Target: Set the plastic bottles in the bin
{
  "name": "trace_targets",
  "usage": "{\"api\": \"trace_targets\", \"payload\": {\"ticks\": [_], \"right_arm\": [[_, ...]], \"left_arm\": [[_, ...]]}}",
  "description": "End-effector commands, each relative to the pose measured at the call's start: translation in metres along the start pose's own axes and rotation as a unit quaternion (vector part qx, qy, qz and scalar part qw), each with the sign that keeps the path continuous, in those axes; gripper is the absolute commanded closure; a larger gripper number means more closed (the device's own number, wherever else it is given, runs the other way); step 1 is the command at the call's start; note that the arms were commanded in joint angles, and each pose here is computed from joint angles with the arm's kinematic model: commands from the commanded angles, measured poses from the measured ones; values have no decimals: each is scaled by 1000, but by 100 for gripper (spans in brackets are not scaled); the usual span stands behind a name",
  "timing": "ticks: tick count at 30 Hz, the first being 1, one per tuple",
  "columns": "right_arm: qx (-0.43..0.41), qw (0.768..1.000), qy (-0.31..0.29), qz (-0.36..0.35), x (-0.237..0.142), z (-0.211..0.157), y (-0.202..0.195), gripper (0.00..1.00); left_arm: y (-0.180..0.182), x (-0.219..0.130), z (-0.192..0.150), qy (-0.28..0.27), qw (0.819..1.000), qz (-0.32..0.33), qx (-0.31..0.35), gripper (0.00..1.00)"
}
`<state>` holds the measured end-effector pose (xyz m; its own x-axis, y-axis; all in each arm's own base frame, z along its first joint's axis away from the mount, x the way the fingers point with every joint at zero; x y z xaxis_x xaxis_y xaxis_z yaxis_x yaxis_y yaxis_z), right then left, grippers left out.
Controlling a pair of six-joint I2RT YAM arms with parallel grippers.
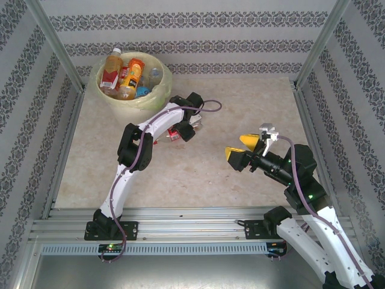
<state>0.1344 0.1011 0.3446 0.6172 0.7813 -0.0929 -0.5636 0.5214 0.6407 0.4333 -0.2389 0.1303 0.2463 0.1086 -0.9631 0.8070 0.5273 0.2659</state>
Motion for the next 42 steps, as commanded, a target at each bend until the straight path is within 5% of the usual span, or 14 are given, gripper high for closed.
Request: {"api": "trace_targets", "payload": {"ticks": [1, 9, 18, 32, 42], "right_arm": [[2, 1000, -2, 1, 1, -2, -1, 2], [1, 1000, -3, 0, 1, -2, -1, 2], [-1, 1000, -4, 1, 1, -2, -1, 2], [-4, 1000, -8, 11, -1, 1, 4, 2], [-2, 1000, -13, 14, -3, 0, 4, 2]], "left_arm": [[3, 0, -6, 16, 1000, -18, -11, 22], [1, -14, -4, -4, 998, -51, -35, 36], [-2, -70, 4, -120, 983, -118, -79, 39], [6, -209, -2, -320, 919, -189, -129, 39], [39, -301, -30, -425, 874, -156, -174, 39]]}}
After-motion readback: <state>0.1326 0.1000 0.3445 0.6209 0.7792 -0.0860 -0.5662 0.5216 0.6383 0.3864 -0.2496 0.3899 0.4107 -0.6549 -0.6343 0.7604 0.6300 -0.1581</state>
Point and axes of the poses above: each hand's point on the last joint's axis, 136 mm out from that joint toward the fingers, its own x axis out along the fingers, its own y axis along the line the jaws close on, z = x × y, the point moved 9 cm from there along -x, back along the fingers, and after that the axes turned 13 degrees about x, right-handed, at the moved point
